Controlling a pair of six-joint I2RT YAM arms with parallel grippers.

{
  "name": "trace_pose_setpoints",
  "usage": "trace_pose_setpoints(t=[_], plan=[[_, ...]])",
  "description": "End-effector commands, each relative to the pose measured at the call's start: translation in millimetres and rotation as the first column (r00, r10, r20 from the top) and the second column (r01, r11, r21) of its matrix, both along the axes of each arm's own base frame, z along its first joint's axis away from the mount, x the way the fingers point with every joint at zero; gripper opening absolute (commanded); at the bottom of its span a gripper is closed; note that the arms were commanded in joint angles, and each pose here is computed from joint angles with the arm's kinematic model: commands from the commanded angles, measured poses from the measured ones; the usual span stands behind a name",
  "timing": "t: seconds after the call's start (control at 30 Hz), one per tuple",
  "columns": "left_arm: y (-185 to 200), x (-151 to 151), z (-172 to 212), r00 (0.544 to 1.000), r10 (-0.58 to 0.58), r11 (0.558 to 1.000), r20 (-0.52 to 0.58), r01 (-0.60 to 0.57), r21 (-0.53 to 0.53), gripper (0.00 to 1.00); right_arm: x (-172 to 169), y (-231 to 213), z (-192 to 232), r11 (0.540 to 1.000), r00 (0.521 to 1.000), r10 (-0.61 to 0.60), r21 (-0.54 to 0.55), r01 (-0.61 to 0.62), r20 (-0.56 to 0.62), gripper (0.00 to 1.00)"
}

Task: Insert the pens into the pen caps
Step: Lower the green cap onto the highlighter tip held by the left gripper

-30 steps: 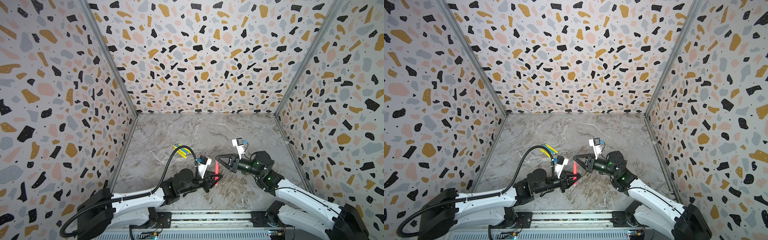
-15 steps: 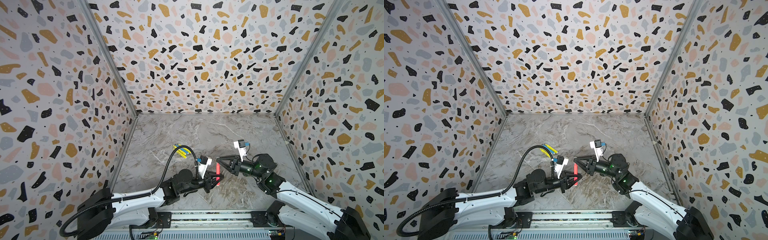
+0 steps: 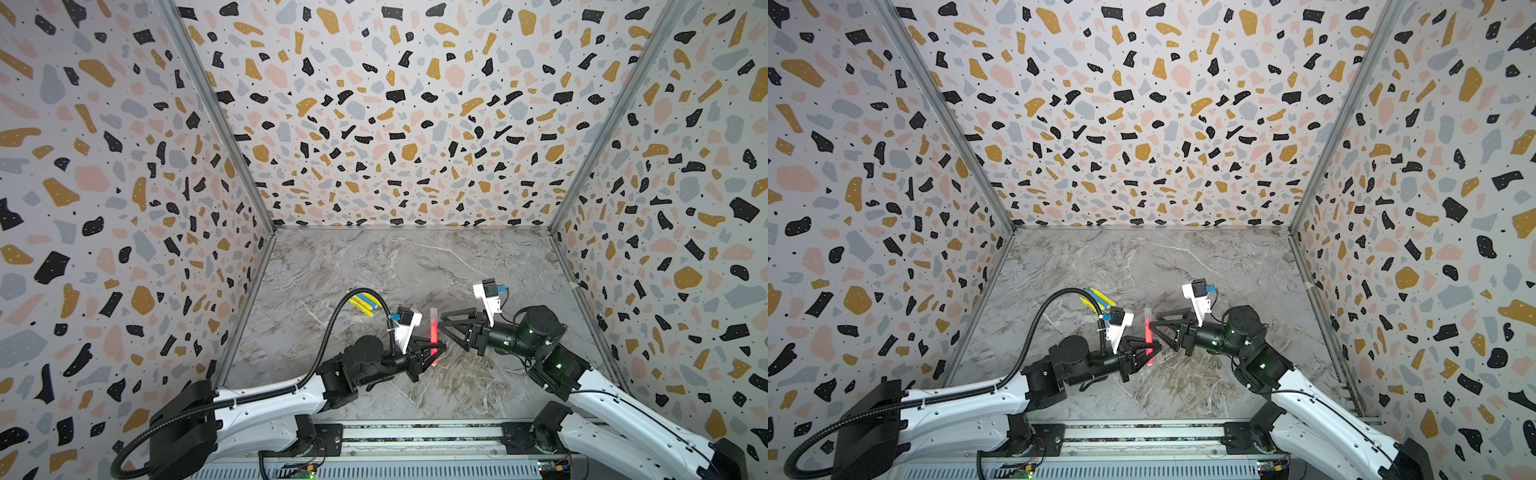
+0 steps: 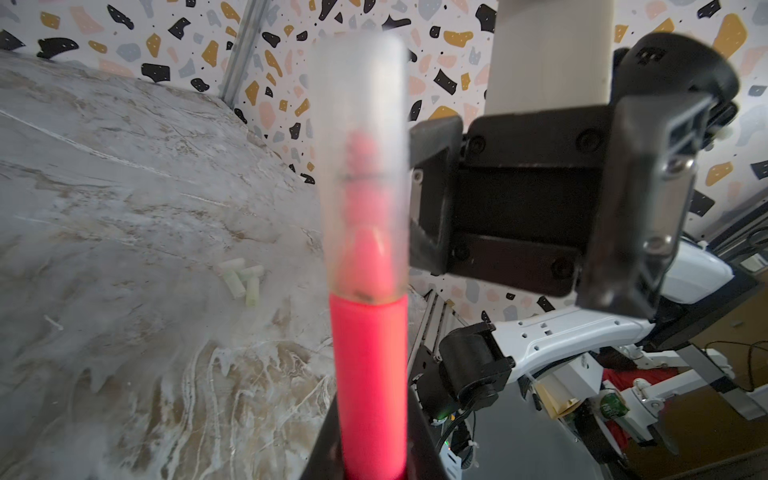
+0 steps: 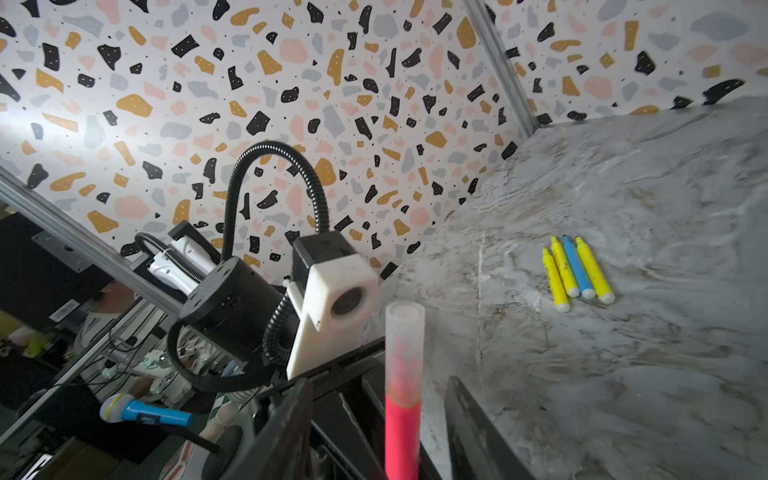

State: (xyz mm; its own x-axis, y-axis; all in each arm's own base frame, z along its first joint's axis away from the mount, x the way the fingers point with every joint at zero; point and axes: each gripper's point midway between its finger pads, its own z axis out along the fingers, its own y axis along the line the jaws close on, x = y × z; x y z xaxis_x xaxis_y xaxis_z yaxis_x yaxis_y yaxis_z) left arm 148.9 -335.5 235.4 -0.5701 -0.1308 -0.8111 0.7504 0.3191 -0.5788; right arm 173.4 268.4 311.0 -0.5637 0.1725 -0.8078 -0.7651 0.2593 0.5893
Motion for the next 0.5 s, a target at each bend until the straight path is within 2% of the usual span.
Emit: trace_pose_setpoints(t=[0.0,0.27,0.47], plan=[[7.5,8.7,11.2,0.996,0.053,0.998,0.075,-0.055,0.028,0.00,15.3,-7.0,9.9,0.992,0.996,-0.087,-0.084,0.089,0.029,0.52],[9.3,10.3,10.1,0.993,0.066,0.996,0.093,-0.071,0.057,0.00,25.4,9.8,24.7,0.991,0.999,-0.053,-0.121,0.054,0.010,0.52],[8.0,9.9,7.8,0.994,0.064,0.995,0.094,-0.070,0.065,0.00,28.9,22.7,20.8,0.987,0.999,-0.033,-0.156,0.032,0.000,0.47]])
